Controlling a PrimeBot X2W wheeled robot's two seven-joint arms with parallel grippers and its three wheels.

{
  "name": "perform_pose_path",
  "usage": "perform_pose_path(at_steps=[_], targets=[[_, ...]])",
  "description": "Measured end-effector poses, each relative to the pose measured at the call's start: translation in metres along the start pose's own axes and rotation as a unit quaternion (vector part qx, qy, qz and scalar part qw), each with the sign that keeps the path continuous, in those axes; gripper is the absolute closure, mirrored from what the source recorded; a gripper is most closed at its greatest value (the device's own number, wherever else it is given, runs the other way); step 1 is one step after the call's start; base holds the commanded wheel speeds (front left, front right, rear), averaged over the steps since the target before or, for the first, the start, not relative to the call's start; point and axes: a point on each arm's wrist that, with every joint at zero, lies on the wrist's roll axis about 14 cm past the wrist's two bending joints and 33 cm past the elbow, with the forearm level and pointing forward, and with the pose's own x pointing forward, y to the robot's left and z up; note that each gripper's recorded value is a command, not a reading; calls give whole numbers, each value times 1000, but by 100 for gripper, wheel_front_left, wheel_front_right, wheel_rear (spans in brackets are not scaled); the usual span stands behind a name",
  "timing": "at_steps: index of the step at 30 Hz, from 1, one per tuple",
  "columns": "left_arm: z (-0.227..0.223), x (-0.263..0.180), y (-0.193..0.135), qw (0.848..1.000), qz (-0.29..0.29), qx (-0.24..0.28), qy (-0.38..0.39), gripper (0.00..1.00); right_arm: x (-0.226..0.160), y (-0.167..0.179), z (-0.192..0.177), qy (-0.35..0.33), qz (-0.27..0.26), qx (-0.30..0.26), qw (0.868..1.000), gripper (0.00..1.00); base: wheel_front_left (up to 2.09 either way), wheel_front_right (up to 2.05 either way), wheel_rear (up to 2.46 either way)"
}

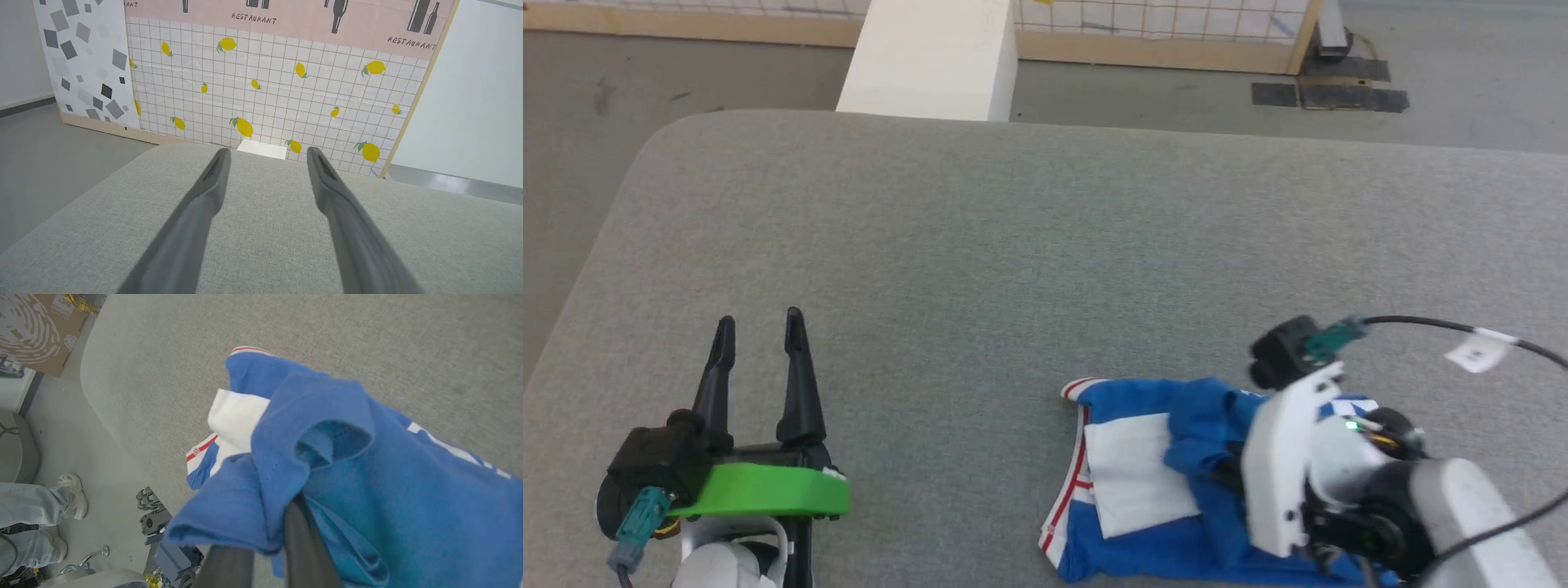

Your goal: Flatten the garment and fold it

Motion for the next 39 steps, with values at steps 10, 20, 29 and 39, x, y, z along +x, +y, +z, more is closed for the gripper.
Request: perform_pose_path(at_steps=[10, 20, 29, 39], targets=[[-10, -9, 10, 1000, 19, 0, 17, 0, 50, 28, -11, 29, 37, -5, 999, 100, 0, 0, 0], [-14, -9, 10, 1000, 18, 0, 23, 0, 46, 71, 32, -45, 86, -58, 994, 0, 0, 0, 0], [-15, -1, -10, 1000, -15, -10, 19, 0, -19, 26, 87, -181, -9, -97, 979, 0, 0, 0, 0], [-13, 7, -33, 999, -51, -14, 12, 0, -62, -81, 2, -93, -223, -67, 968, 0, 0, 0, 0]])
